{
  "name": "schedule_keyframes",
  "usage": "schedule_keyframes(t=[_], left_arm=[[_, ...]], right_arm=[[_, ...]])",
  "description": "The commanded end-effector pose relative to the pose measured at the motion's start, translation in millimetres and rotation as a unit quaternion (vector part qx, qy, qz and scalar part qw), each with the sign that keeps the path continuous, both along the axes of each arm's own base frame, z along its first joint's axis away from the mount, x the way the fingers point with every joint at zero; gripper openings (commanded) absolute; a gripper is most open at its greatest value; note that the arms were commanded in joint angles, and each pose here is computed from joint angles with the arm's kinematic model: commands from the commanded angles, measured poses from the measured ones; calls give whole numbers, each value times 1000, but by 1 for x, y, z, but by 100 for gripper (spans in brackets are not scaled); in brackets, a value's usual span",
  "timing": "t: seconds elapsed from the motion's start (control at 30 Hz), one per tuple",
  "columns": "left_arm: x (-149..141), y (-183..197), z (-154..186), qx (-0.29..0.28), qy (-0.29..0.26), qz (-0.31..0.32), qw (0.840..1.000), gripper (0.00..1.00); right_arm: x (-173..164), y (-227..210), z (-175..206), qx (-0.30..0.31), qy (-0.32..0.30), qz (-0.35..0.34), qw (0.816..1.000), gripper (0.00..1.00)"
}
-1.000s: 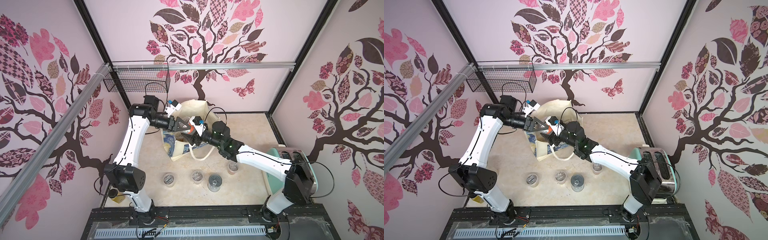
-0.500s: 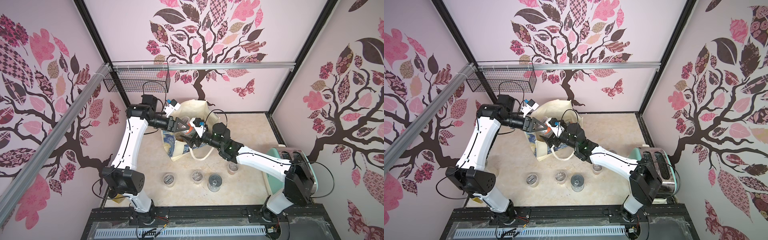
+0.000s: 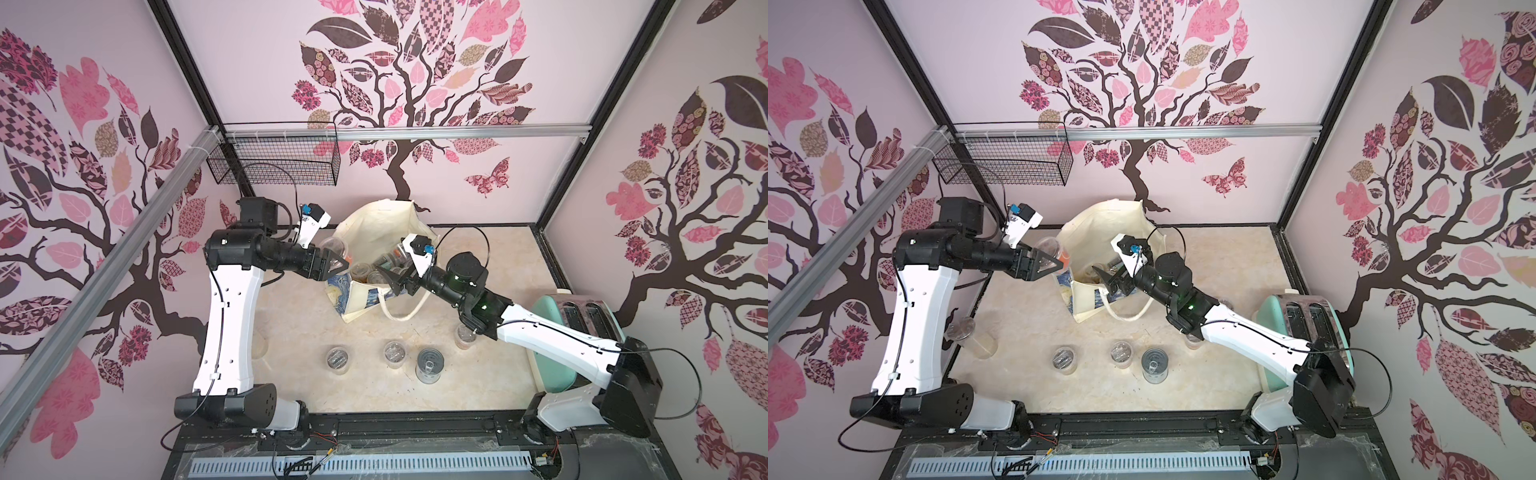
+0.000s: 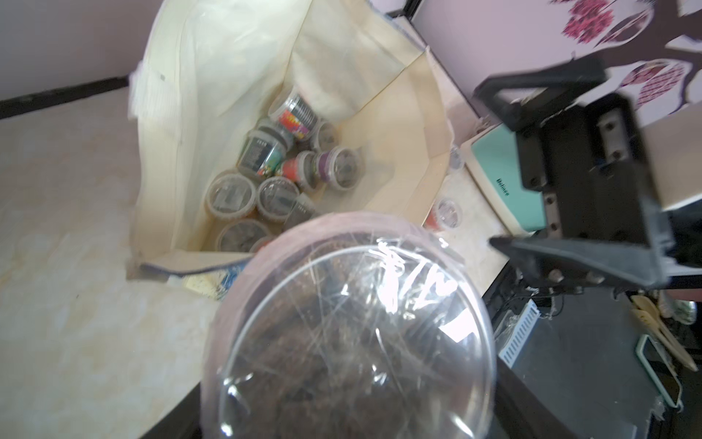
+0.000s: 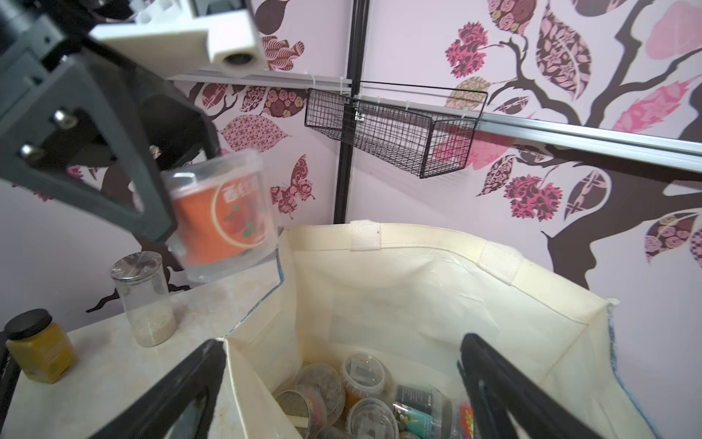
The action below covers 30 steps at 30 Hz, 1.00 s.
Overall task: Take out the seed jars from the canvas bag
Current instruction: Place the seed jar at the center of the board.
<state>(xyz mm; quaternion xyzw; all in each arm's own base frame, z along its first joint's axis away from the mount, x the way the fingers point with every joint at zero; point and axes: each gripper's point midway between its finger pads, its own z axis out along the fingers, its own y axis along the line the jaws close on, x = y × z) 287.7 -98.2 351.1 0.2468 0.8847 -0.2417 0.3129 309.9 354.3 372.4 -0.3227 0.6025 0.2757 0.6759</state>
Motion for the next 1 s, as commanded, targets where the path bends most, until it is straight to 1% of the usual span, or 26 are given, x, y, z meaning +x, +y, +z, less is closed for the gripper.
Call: schedule_keyframes(t=[0.0,0.1,0.2,0.27,0.33,0.43,0.5,0.57,0.67,0.77,0.97], left_arm=[[-5,34,-34,106,12,37,994,48],[-12,54,-51,146,34,65,987,47],[-16,77,-59,142,52,104,983,46],[-15,96,-70,150,60,135,978,44],[-12,108,-90,170,70,152,971,43],[-6,117,-123,186,78,164,966,41],[-7,120,-143,193,90,170,962,40],[-7,121,-159,188,91,174,962,39],[-8,115,-188,178,83,160,967,38],[-14,107,-223,174,86,123,973,39],[-21,98,-260,165,83,85,979,40]], right_arm=[[4,-15,18,19,2,-41,999,100],[9,-21,19,20,7,-63,998,100],[12,-27,18,23,5,-80,997,100],[12,-28,18,24,6,-83,996,99],[12,-28,18,26,6,-83,996,100],[13,-29,18,26,6,-84,996,100],[12,-30,20,26,4,-84,996,99],[10,-32,22,25,2,-86,996,100],[9,-36,21,21,0,-91,996,99],[9,-39,18,17,1,-97,995,100],[9,-40,11,11,12,-100,995,99]])
